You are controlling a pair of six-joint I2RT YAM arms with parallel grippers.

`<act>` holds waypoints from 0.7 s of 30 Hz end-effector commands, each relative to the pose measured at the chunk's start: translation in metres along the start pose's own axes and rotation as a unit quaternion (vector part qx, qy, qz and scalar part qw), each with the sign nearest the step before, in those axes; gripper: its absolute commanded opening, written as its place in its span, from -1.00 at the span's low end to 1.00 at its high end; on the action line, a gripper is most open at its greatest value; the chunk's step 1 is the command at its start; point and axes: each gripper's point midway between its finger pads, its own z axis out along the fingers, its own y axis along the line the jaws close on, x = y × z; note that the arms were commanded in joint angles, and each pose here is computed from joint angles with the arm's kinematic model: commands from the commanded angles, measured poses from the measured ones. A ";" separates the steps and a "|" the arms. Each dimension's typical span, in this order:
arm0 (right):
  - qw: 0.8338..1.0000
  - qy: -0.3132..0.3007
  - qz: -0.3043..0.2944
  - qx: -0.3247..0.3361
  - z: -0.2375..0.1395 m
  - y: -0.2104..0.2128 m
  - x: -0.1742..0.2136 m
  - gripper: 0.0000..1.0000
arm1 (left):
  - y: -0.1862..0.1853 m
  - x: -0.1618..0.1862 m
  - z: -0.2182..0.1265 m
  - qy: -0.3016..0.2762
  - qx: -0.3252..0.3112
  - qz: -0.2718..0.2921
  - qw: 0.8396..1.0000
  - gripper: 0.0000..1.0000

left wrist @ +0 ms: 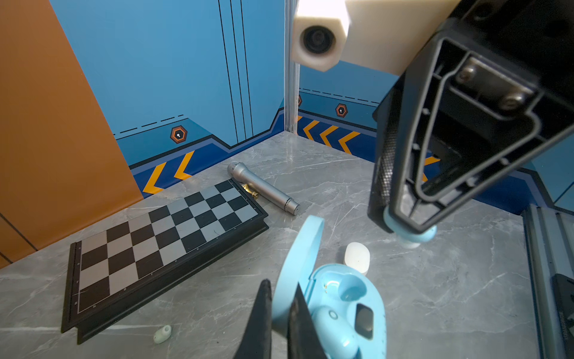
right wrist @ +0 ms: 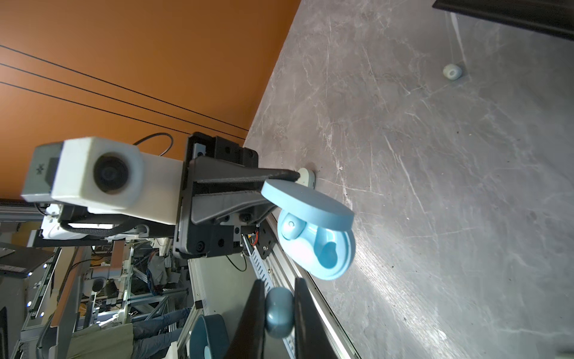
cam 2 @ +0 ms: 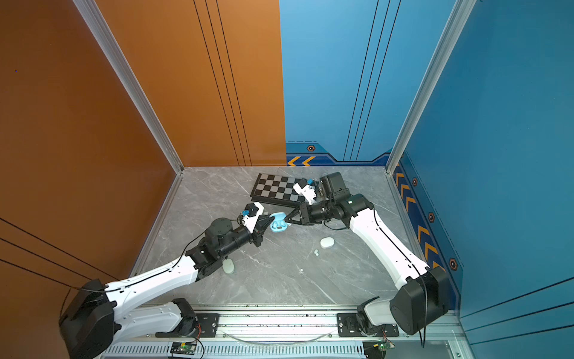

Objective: Insert the wireless bluetooth earbuds into the charging case
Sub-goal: 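Carry the earbud with the right gripper over the case in the left gripper, then press the earbud into the open case slot with the right gripper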

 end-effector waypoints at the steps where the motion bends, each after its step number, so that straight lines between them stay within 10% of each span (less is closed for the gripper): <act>1: 1.000 -0.006 -0.010 -0.016 0.002 0.008 -0.004 -0.71 | -0.007 -0.024 0.000 -0.031 0.026 -0.011 0.999 -1.00; 21: 0.999 0.006 -0.038 0.014 0.012 -0.010 0.003 -0.67 | -0.018 -0.047 -0.001 -0.053 0.058 -0.017 0.997 -1.00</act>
